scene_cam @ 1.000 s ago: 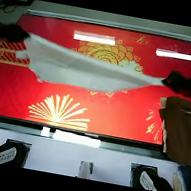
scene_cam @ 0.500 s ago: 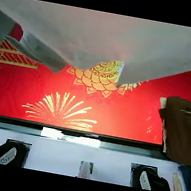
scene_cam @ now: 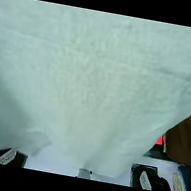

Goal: Fold the shirts.

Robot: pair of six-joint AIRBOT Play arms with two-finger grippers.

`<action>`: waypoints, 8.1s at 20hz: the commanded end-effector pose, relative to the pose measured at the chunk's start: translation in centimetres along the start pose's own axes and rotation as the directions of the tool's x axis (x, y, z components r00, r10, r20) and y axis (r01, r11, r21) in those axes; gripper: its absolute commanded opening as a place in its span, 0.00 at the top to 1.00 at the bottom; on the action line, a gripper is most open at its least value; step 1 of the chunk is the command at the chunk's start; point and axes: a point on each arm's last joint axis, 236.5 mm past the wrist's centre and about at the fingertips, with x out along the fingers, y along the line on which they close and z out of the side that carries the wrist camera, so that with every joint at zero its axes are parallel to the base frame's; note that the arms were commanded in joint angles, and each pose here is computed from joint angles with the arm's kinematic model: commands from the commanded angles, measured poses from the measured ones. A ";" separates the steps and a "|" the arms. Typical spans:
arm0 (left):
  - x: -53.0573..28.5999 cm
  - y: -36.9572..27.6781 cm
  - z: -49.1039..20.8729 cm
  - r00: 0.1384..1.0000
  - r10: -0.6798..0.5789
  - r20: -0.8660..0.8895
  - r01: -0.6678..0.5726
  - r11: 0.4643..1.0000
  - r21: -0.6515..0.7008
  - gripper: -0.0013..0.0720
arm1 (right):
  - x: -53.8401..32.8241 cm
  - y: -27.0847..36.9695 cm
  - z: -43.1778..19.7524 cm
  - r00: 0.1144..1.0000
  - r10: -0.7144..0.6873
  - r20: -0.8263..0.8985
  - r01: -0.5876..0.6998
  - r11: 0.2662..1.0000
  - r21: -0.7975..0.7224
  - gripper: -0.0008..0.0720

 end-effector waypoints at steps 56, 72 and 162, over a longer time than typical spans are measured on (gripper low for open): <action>-17.5 -1.8 -68.3 -0.289 -0.565 -0.773 -0.491 0.781 -0.387 0.75 | 7.7 -8.9 -49.4 0.202 0.121 -0.972 0.397 0.897 0.194 0.23; -17.3 -1.9 -67.9 -0.285 -0.566 -0.773 -0.486 0.781 -0.392 0.92 | 11.0 -6.0 -54.4 0.304 0.275 -0.912 0.465 0.793 0.394 0.45; -12.5 6.6 -60.4 -0.177 -0.427 -0.887 -0.468 0.829 -0.306 0.25 | 20.8 -11.2 -40.3 0.216 0.078 -0.973 0.271 0.953 0.136 0.40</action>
